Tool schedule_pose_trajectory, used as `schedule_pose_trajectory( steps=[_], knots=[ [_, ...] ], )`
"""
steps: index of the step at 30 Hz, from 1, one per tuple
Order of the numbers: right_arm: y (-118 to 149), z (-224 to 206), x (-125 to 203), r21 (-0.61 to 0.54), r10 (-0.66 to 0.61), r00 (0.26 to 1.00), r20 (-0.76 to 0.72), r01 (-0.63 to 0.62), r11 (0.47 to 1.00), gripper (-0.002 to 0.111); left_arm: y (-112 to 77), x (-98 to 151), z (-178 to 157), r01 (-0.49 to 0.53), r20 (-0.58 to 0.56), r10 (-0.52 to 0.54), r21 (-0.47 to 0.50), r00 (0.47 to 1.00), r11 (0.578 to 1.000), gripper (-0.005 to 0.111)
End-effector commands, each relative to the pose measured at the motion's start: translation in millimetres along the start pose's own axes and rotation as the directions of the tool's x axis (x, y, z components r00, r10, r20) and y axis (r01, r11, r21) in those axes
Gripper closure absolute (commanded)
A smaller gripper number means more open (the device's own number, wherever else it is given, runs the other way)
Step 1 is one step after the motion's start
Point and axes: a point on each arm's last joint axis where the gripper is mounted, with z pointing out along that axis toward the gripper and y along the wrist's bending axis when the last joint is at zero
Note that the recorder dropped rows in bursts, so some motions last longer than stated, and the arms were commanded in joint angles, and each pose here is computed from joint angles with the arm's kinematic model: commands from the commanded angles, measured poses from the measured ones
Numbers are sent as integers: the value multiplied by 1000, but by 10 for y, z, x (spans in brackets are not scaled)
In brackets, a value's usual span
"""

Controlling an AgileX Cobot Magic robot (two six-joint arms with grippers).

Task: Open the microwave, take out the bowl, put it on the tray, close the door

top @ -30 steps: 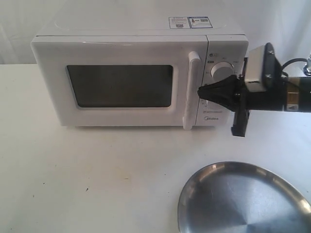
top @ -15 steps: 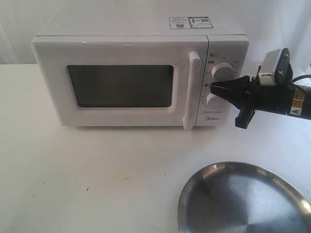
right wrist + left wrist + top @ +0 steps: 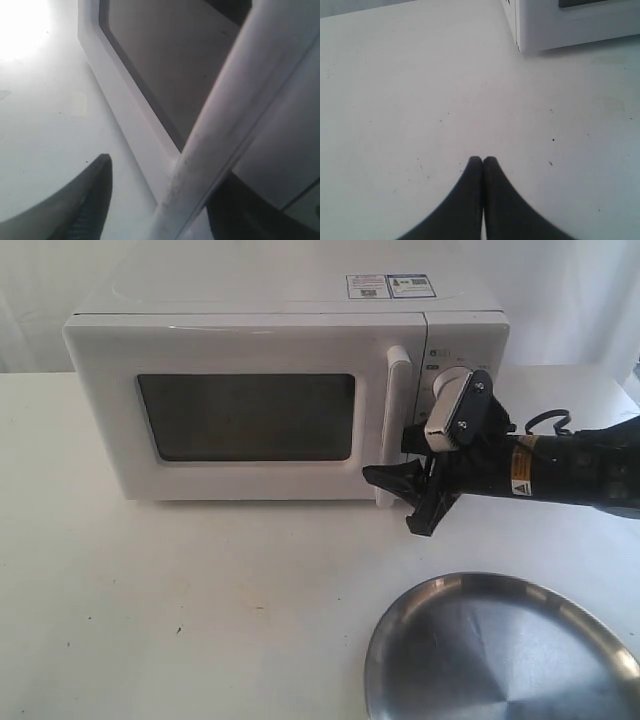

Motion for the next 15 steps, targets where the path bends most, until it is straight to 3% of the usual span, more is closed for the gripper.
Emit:
schedule_pose_trajectory(
  steps=[1,7,13,15],
  knots=[
    [131,160,-216,-68,-86,991,107,94,993,67,-4,-10,-4,9,6,-9,7,1000,1000,107],
    [229,300,-237,-114,-113,986,126,128,985,82,-4,-10,-4,9,6,-9,7,1000,1000,107],
    [297,285,-329,-170,-109,967,229,150,974,105,-4,-10,-4,9,6,-9,7,1000,1000,107],
    [331,273,-349,-201,-113,959,258,168,965,108,-4,-10,-4,9,6,-9,7,1000,1000,107]
  ],
)
